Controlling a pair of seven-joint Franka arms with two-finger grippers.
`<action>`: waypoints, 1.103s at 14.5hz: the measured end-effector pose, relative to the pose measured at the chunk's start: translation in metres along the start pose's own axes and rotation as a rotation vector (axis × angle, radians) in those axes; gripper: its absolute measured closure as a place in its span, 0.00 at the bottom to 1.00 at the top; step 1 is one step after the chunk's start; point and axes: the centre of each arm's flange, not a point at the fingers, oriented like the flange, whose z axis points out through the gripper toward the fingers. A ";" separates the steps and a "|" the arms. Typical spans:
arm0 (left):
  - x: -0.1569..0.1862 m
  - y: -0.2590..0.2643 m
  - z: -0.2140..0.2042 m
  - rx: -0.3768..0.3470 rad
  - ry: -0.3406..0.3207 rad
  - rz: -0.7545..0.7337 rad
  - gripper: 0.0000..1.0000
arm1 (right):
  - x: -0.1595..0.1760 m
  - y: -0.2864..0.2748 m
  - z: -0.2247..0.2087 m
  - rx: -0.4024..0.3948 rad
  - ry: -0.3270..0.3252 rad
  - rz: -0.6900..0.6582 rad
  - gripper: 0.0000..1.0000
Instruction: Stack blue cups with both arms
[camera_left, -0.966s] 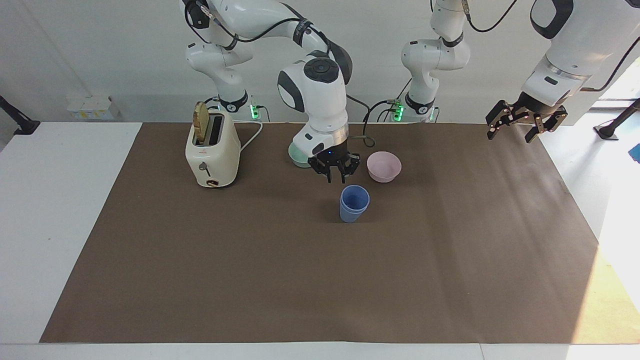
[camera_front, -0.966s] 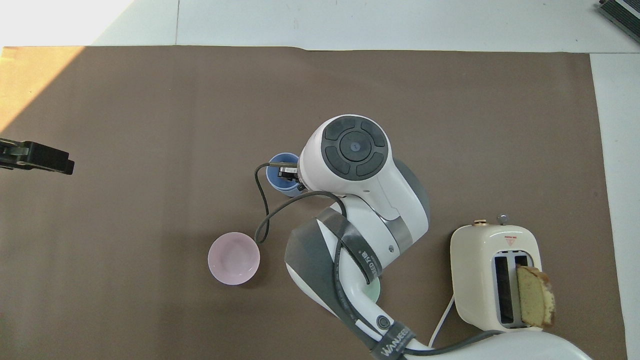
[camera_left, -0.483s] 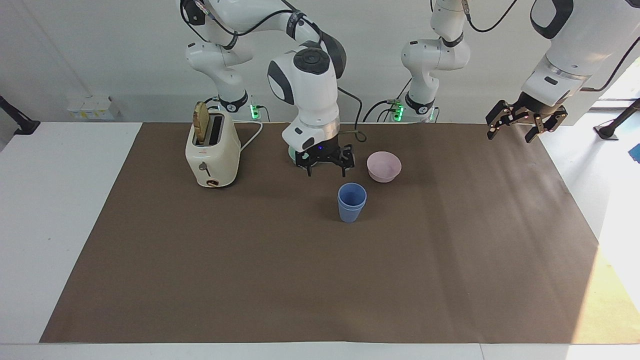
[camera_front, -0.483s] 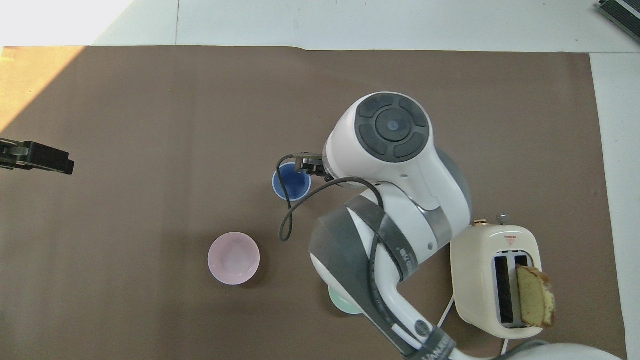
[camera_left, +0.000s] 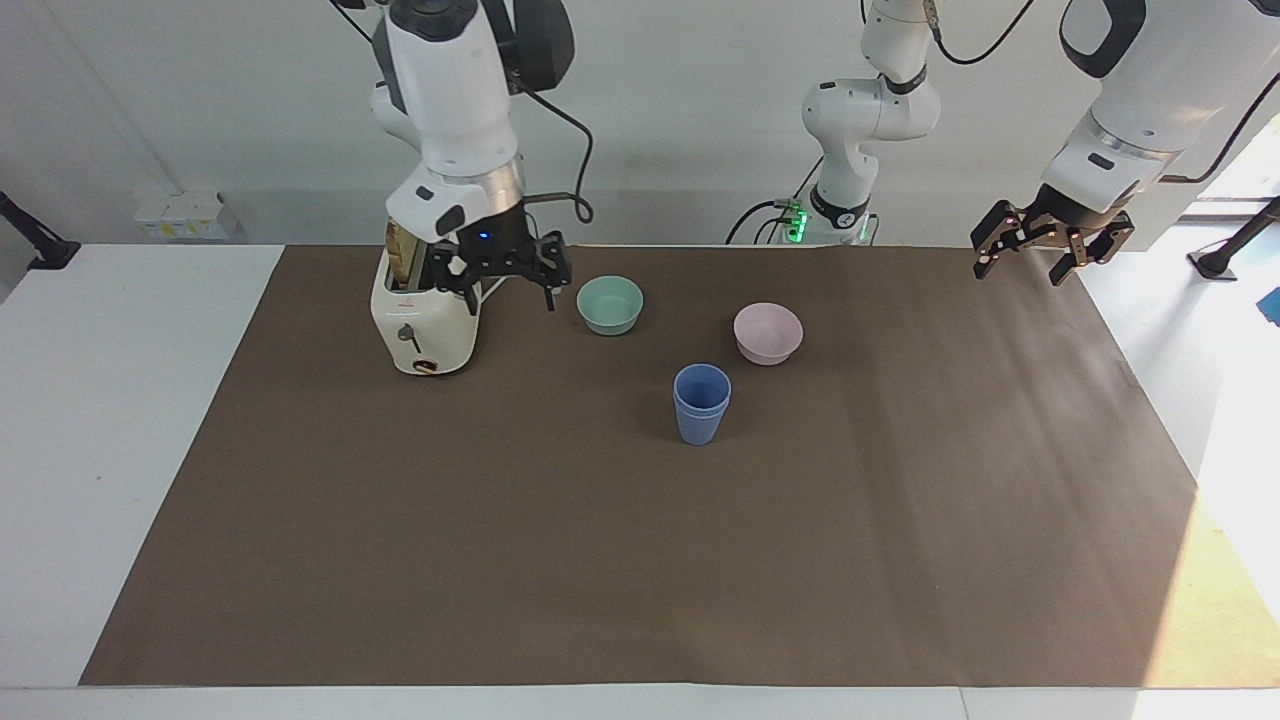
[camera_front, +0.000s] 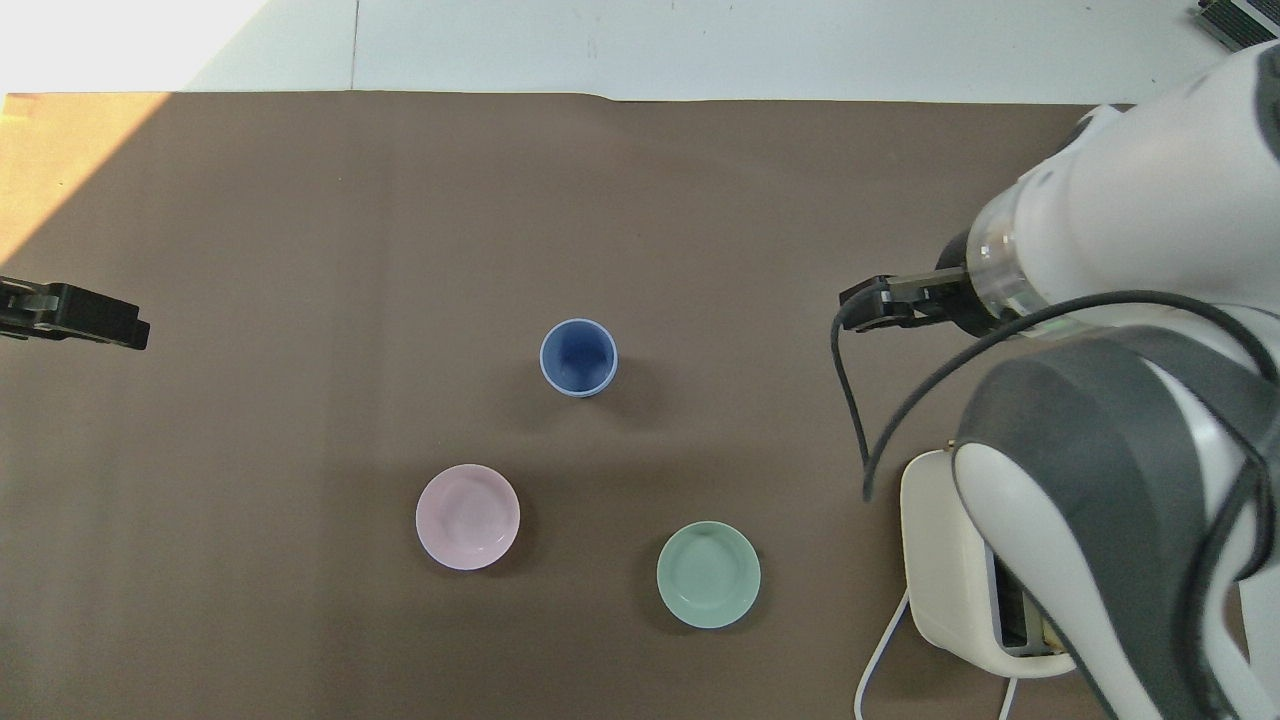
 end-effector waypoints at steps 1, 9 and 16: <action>0.000 0.000 0.000 0.000 0.000 0.000 0.00 | -0.007 0.012 -0.011 -0.014 -0.006 -0.019 0.00; 0.000 0.000 0.000 0.000 0.000 -0.001 0.00 | -0.020 0.082 -0.020 -0.014 -0.009 -0.117 0.00; 0.000 0.000 0.000 0.000 0.000 -0.001 0.00 | -0.020 0.081 -0.013 -0.012 -0.021 -0.080 0.00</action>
